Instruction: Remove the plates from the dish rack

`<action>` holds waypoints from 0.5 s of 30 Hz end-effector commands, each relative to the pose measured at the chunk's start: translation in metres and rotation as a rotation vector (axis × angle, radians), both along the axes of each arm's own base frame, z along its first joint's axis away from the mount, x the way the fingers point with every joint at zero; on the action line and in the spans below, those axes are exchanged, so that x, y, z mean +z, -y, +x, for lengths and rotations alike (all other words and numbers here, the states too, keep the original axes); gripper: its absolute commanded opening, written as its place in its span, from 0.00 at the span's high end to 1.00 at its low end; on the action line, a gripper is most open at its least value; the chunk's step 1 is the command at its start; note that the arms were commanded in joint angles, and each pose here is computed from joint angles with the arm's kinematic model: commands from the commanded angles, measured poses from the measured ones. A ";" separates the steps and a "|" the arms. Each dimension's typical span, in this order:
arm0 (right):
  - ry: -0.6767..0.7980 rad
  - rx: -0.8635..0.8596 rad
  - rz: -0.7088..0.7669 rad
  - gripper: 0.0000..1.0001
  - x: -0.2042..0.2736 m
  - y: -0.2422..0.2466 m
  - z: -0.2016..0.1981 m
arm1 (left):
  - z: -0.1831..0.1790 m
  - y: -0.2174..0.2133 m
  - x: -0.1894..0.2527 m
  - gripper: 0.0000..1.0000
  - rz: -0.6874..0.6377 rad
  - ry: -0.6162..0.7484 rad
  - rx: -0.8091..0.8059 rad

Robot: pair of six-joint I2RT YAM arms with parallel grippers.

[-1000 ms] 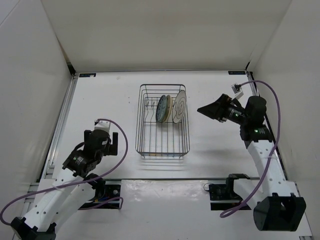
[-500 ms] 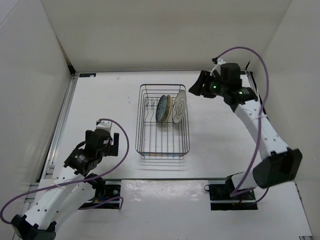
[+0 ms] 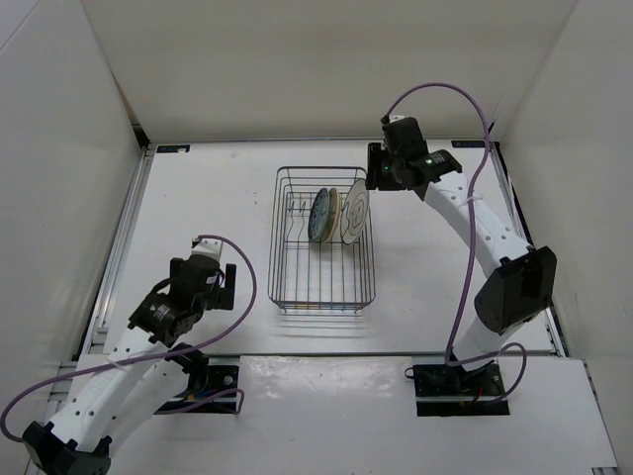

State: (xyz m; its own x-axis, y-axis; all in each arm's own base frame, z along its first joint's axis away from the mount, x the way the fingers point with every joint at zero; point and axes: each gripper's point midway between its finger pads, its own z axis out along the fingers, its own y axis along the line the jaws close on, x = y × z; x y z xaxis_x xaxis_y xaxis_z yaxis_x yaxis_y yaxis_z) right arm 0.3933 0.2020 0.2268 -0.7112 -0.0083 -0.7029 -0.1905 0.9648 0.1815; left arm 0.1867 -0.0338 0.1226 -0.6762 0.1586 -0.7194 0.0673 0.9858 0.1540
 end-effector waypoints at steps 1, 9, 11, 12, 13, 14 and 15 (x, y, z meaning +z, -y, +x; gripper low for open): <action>0.008 -0.022 -0.069 0.50 -0.005 -0.001 0.012 | 0.003 0.000 0.010 0.00 0.000 0.023 0.003; -0.044 -0.047 -0.173 0.63 -0.024 -0.010 0.027 | 0.003 0.000 0.008 0.00 0.007 0.012 0.002; -0.060 -0.045 -0.189 0.66 -0.031 -0.011 0.028 | 0.003 0.000 0.009 0.00 0.008 0.011 0.000; -0.058 -0.055 -0.200 0.68 -0.031 -0.010 0.029 | 0.003 0.000 0.007 0.00 0.009 0.007 -0.001; -0.060 -0.058 -0.201 0.68 -0.032 -0.011 0.030 | 0.003 0.000 0.008 0.00 0.011 0.006 -0.002; -0.072 -0.059 -0.208 0.71 -0.036 -0.012 0.030 | 0.003 0.000 0.008 0.00 0.010 0.006 0.001; -0.072 -0.059 -0.213 0.73 -0.037 -0.012 0.030 | 0.002 0.000 0.007 0.00 0.011 0.003 -0.003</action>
State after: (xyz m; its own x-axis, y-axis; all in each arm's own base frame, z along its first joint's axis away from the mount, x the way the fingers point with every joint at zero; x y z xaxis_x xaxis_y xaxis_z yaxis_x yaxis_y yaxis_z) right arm 0.4174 0.2172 0.1706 -0.7872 -0.1214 -0.6046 -0.1563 0.9877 0.0052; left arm 0.1858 -0.0332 0.1190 -0.6912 0.1677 -0.7029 0.0710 0.9838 0.1649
